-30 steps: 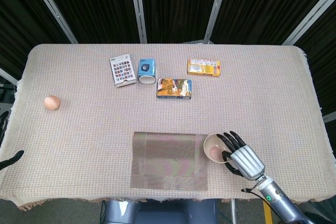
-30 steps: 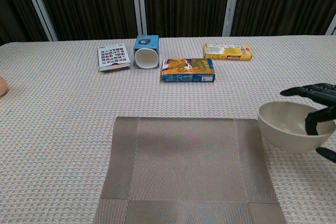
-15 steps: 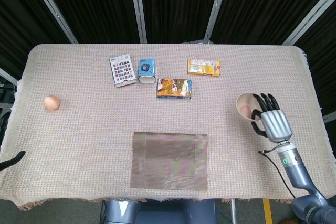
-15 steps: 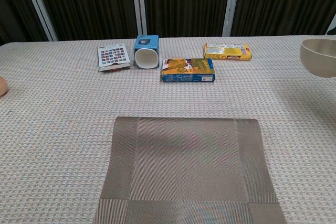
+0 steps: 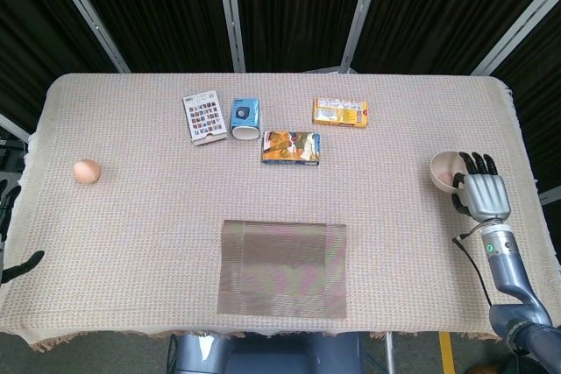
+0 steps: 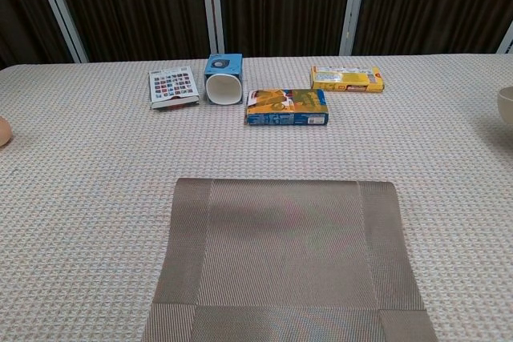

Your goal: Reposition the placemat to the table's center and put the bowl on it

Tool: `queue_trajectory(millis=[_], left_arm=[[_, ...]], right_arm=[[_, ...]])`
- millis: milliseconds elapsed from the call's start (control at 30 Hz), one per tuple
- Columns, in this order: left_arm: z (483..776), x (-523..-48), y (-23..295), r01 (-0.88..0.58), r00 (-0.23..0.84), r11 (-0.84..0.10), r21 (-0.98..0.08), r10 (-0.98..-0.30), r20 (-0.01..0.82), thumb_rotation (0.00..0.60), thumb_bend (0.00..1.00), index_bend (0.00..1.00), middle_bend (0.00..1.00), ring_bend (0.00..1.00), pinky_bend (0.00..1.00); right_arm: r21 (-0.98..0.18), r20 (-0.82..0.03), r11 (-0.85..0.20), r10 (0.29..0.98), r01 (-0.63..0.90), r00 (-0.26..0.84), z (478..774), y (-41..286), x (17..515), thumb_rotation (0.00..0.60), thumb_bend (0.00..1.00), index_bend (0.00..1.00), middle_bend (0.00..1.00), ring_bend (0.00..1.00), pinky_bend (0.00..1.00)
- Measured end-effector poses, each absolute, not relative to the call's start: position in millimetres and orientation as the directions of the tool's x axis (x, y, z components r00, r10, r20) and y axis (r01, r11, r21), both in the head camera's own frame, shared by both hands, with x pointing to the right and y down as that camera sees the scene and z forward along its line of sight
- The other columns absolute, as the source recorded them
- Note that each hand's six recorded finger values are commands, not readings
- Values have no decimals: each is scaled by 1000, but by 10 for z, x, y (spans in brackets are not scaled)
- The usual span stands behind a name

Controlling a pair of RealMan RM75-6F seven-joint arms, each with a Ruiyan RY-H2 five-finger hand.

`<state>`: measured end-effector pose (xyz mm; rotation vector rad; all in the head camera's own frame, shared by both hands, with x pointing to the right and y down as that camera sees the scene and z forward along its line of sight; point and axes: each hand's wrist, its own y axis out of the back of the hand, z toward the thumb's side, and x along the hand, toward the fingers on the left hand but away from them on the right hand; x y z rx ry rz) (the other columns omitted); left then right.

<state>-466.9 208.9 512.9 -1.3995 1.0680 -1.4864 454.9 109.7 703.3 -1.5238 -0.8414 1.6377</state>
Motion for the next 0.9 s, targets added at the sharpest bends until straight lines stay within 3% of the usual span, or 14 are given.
queue_trajectory(millis=[133, 300, 533, 667, 900], left_arm=[[5140, -4661, 2095, 12, -51, -315, -949, -948, 314, 600, 0, 0, 0, 0, 0], [5146, -4607, 2087, 1, -21, -312, -950, -950, 312, 600, 0, 0, 0, 0, 0], [5215, -4311, 2113, -31, 151, -319, -947, -938, 311, 600, 0, 0, 0, 0, 0], [5414, -4049, 2189, 0, 289, -380, -925, -886, 364, 600, 0, 59, 0, 0, 0], [5793, -3550, 2386, 53, 542, -451, -891, -736, 405, 600, 117, 229, 0, 0, 0]], right_arm=[[-859, -512, -511, 859, -35, 3, 6953, 1111, 4500, 600, 0, 0, 0, 0, 0], [-894, -447, -447, 893, 3, 45, 6694, 1141, 4455, 600, 0, 0, 0, 0, 0], [-930, -349, -359, 930, 80, 113, 6209, 1330, 4330, 600, 0, 0, 0, 0, 0], [-933, -331, -344, 935, 104, 129, 5982, 1505, 4278, 600, 0, 0, 0, 0, 0], [-929, -343, -351, 935, 114, 89, 5665, 1858, 4286, 600, 0, 0, 0, 0, 0]])
